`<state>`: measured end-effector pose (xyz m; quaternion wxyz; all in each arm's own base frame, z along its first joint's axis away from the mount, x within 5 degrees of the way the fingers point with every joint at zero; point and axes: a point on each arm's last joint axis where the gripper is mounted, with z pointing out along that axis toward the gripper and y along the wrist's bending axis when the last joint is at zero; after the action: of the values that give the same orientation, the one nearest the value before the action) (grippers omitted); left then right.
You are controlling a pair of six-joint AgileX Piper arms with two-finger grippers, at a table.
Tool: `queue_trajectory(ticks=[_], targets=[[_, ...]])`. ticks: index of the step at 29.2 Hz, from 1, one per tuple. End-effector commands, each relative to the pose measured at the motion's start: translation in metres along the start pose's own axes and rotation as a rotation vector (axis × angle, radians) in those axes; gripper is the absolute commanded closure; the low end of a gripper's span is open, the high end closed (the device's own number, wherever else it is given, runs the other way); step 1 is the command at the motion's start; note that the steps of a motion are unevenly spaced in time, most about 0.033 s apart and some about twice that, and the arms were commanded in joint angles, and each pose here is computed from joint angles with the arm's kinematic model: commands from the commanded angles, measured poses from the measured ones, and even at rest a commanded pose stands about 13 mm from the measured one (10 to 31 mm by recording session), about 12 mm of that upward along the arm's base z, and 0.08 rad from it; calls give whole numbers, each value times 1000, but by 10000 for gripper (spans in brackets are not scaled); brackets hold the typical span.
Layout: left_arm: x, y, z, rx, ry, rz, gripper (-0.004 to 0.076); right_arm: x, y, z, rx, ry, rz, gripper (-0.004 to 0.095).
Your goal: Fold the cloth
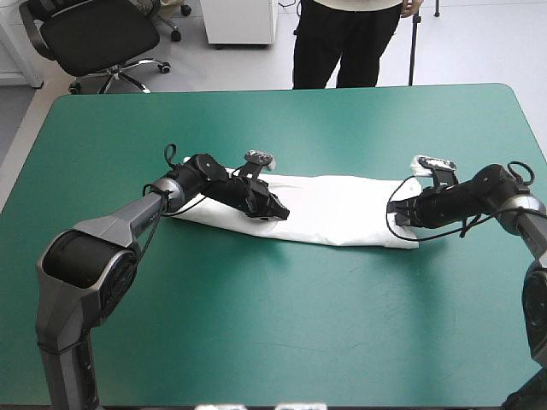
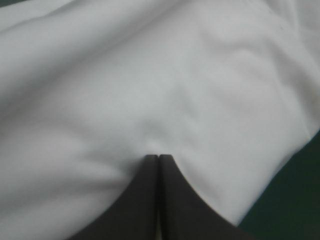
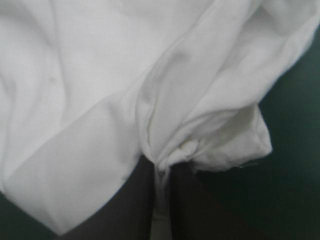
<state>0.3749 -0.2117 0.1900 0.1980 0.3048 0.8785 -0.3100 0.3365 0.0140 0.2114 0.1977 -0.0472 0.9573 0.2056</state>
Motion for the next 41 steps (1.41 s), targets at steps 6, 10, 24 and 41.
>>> queue_trajectory(ticks=[6, 10, 24, 41], targets=[[-26, -16, -38, -62, -146, 59, 741, -25, 42, -52, -116, -151, -94, 915], [-46, -35, -95, -166, -236, 187, 741, -36, 72, -54, -151, -178, -168, 915], [-30, -118, -300, -682, -254, 206, 741, -90, 247, -31, -334, -187, -486, 909], [-12, -136, -322, -688, -251, 190, 741, -97, 346, 57, -395, -99, -682, 809]])
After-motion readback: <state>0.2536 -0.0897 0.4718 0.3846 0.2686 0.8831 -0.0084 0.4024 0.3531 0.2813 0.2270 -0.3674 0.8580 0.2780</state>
